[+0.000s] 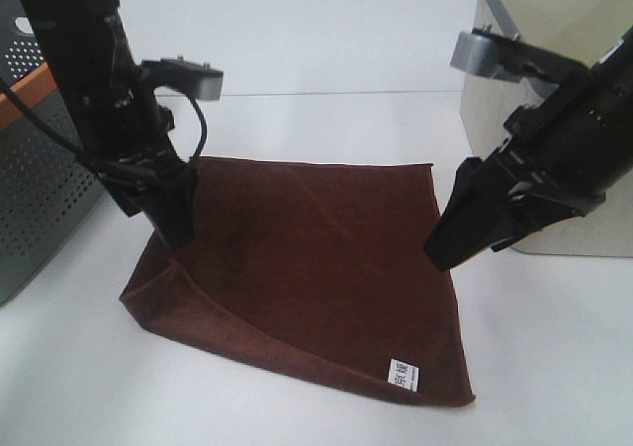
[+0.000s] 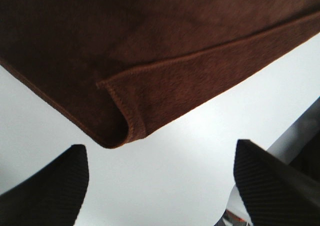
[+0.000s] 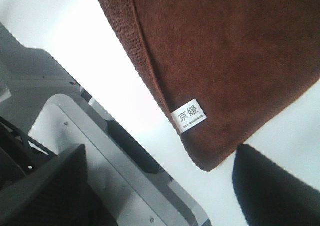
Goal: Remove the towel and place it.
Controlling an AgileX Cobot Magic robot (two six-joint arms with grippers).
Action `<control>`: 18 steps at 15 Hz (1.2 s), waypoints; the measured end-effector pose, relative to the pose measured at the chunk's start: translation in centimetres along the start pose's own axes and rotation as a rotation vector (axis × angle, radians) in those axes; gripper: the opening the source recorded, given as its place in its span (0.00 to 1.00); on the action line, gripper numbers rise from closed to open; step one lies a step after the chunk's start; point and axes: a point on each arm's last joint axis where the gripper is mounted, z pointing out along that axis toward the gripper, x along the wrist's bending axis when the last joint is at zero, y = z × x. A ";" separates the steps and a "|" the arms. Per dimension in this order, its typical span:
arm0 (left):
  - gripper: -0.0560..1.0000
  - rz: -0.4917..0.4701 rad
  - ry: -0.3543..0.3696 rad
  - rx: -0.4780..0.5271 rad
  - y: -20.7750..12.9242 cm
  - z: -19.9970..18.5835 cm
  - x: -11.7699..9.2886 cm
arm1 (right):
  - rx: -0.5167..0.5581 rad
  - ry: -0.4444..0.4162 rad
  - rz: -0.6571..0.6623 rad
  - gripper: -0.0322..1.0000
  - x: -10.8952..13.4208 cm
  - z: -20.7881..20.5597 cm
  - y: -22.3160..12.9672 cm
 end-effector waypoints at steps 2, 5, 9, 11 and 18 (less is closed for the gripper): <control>0.77 -0.005 -0.003 -0.121 0.3 -3.6 -1.2 | -0.097 -0.047 0.055 0.71 1.1 -3.2 0.8; 0.77 -0.012 0.000 -0.232 -0.3 -7.3 -2.6 | -0.210 -0.144 0.134 0.71 1.9 -7.2 2.4; 0.77 -0.223 0.211 -0.392 -2.4 -14.6 -2.5 | -0.317 -0.420 0.232 0.71 1.8 -13.7 4.9; 0.77 -0.338 0.295 -0.431 -4.4 -16.7 -0.2 | -0.289 -0.485 0.247 0.71 1.7 -14.6 4.7; 0.77 -0.679 0.469 -0.571 -15.0 -23.4 5.9 | -0.335 -0.659 0.382 0.65 -1.7 -16.7 4.1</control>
